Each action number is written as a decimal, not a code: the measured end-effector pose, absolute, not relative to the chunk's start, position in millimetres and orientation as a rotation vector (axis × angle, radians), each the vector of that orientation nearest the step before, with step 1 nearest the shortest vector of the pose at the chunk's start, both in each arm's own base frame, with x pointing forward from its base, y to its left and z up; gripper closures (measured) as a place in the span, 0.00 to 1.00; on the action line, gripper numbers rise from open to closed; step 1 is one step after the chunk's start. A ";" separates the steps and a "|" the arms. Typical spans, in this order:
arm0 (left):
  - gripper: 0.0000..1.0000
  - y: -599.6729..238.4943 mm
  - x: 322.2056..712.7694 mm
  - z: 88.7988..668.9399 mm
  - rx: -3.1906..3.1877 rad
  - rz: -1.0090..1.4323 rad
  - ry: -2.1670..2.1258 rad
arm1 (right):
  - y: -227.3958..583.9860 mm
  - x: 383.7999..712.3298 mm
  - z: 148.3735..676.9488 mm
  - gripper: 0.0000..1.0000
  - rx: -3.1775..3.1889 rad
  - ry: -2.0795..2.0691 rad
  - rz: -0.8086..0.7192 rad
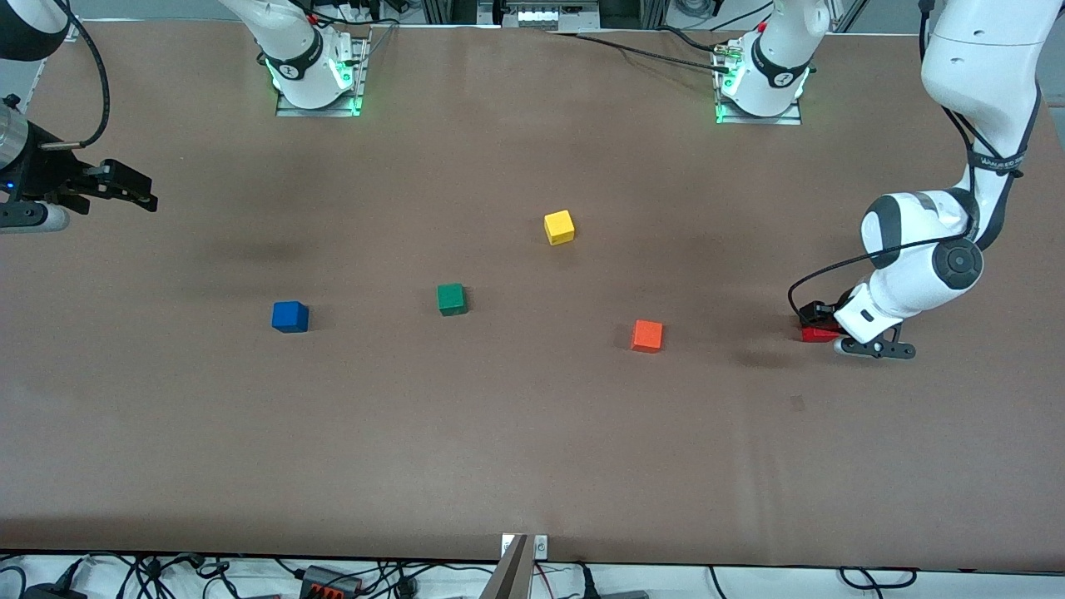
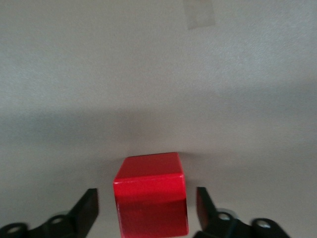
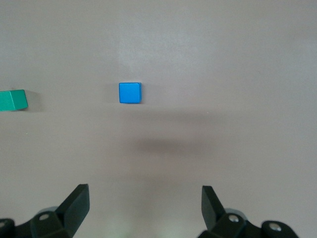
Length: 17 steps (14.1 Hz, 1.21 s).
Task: Pass red block to right arm, stack on blue
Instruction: 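Lower the left gripper over the red cube and close on it, then lift the red cube with the left gripper while the right gripper advances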
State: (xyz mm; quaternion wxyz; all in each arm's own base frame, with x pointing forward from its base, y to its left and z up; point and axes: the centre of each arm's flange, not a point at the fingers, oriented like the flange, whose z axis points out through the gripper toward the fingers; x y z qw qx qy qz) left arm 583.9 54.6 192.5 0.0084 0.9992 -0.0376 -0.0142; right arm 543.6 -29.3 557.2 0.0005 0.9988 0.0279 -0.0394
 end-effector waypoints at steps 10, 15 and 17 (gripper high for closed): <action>0.44 42.1 608.3 262.2 3.106 -0.043 -0.270 | -22.4 542.5 556.4 0.00 3.199 0.079 -0.137; 0.44 -12.3 626.0 382.8 3.021 -0.275 -0.480 | 18.3 552.4 537.1 0.00 3.458 0.067 -0.208; 0.44 -34.7 628.7 411.3 2.992 -0.307 -0.557 | 47.4 560.3 519.5 0.00 3.575 0.077 -0.284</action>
